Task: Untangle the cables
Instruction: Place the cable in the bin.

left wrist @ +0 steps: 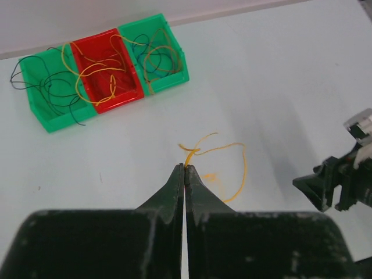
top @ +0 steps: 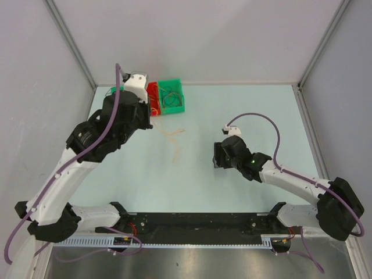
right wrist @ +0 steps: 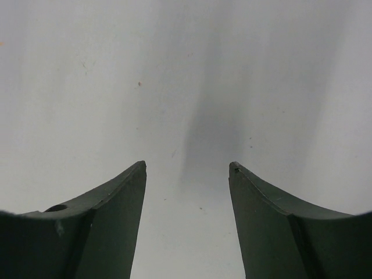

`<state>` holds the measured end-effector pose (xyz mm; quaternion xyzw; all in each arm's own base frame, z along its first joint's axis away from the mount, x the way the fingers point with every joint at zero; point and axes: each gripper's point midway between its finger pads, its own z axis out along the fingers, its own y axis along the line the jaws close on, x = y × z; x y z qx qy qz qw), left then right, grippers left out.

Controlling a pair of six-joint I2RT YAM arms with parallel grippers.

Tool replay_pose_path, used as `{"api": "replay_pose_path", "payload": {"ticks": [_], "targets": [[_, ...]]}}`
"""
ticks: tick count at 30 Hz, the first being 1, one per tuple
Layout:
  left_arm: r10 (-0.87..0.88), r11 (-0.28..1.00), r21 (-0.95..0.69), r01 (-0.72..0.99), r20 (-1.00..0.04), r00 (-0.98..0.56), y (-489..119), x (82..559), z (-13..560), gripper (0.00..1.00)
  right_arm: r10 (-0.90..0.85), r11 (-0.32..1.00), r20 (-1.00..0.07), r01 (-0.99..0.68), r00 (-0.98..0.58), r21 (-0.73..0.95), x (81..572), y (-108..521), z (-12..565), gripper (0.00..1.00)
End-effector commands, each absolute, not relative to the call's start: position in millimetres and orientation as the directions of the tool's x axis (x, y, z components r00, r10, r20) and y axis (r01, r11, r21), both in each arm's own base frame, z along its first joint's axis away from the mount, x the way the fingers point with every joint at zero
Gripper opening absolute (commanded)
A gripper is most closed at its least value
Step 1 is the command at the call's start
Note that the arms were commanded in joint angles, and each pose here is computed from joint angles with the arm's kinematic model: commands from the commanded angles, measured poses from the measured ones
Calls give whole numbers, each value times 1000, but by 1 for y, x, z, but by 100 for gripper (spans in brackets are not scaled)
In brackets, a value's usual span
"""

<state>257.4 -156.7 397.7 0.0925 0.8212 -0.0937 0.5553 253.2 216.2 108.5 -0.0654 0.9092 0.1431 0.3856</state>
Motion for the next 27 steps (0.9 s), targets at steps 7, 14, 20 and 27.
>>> {"api": "replay_pose_path", "payload": {"ticks": [7, 14, 20, 27], "targets": [[-21, 992, -53, 113, -965, -261, -111, 315, 430, 0, 70, 872, -704, -299, -707, 387, 247, 244, 88, 63], [-67, 997, -75, 29, -973, -221, -81, 357, 442, 0, 130, 800, -678, -328, -723, 503, 257, 250, 86, 62], [-147, 988, -137, -67, -974, -174, -46, 394, 455, 0, 143, 767, -633, -319, -761, 557, 260, 248, 77, 61], [-215, 969, -196, -151, -968, -126, -7, 440, 468, 0, 146, 750, -603, -310, -784, 585, 262, 246, 71, 61]]}}
